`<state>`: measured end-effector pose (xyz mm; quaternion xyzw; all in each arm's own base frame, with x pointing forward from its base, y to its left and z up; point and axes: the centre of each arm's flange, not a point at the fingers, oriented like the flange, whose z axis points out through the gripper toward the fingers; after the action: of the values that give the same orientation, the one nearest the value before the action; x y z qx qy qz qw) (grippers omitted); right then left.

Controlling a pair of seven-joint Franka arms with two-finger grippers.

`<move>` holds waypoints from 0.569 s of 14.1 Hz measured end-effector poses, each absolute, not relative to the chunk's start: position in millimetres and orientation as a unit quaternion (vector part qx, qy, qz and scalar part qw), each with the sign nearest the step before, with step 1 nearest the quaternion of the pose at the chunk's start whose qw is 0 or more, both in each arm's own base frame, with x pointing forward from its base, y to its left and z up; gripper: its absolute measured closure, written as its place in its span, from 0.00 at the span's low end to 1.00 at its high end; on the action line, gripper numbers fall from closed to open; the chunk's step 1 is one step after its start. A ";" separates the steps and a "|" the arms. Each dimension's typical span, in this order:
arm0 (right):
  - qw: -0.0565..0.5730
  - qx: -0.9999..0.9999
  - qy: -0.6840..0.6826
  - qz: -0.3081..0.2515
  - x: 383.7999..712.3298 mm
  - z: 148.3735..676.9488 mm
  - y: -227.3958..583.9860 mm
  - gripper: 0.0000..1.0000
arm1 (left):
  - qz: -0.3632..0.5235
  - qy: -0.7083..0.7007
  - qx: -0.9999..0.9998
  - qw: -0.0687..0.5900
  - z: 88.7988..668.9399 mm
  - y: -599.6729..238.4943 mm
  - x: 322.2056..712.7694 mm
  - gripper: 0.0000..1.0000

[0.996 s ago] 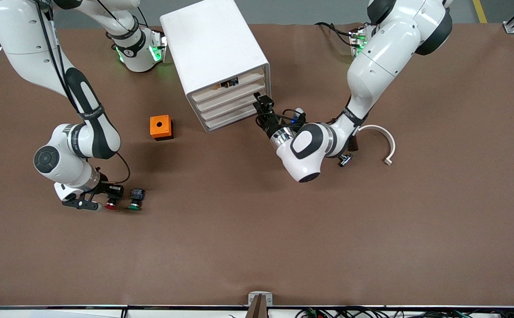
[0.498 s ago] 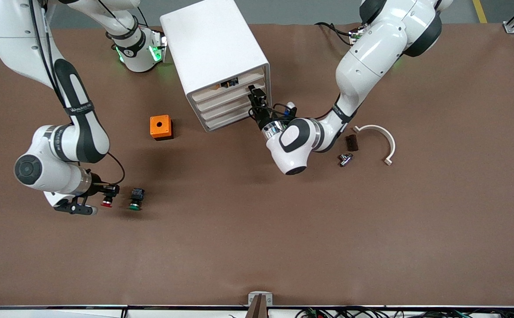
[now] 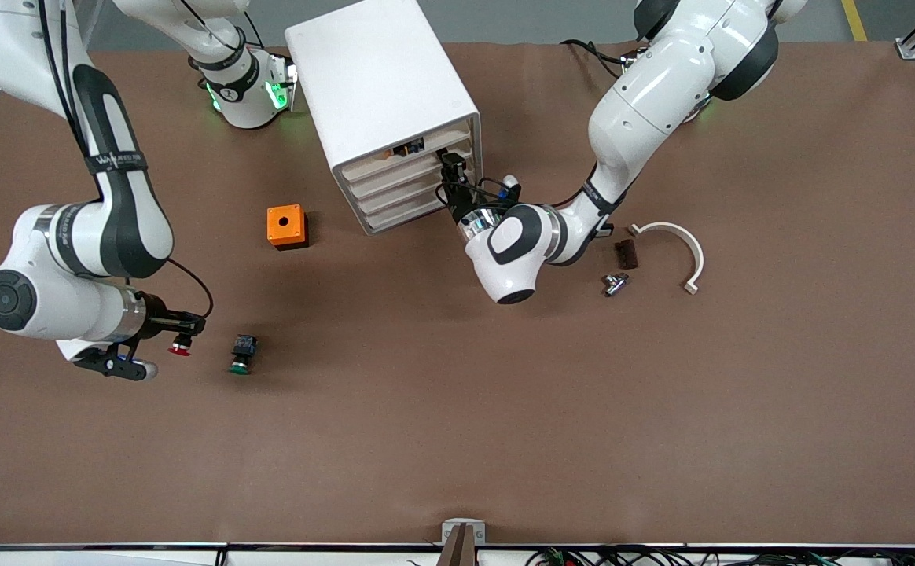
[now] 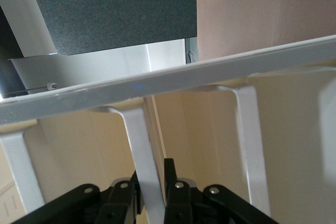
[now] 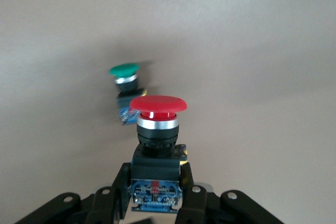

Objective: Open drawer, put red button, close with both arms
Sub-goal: 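Lift the red button with the right gripper while the left gripper pulls the drawer open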

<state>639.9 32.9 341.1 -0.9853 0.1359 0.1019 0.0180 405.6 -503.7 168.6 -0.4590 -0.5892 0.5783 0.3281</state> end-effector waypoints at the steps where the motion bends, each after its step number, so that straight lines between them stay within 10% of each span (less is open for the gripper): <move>1: 0.021 -0.983 0.149 0.104 636.3 353.0 43.2 0.59 | 0.578 -0.589 -0.459 0.328 168.6 -503.7 405.5 0.84; 8: 0.007 -0.967 0.229 0.108 606.5 423.4 108.2 0.59 | 0.580 -0.592 -0.455 0.325 169.4 -499.2 412.2 0.88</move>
<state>606.5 108.2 423.4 -0.9673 0.2292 0.1080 0.0067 412.2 -499.2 169.4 -0.4550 -0.5922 0.5802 0.3250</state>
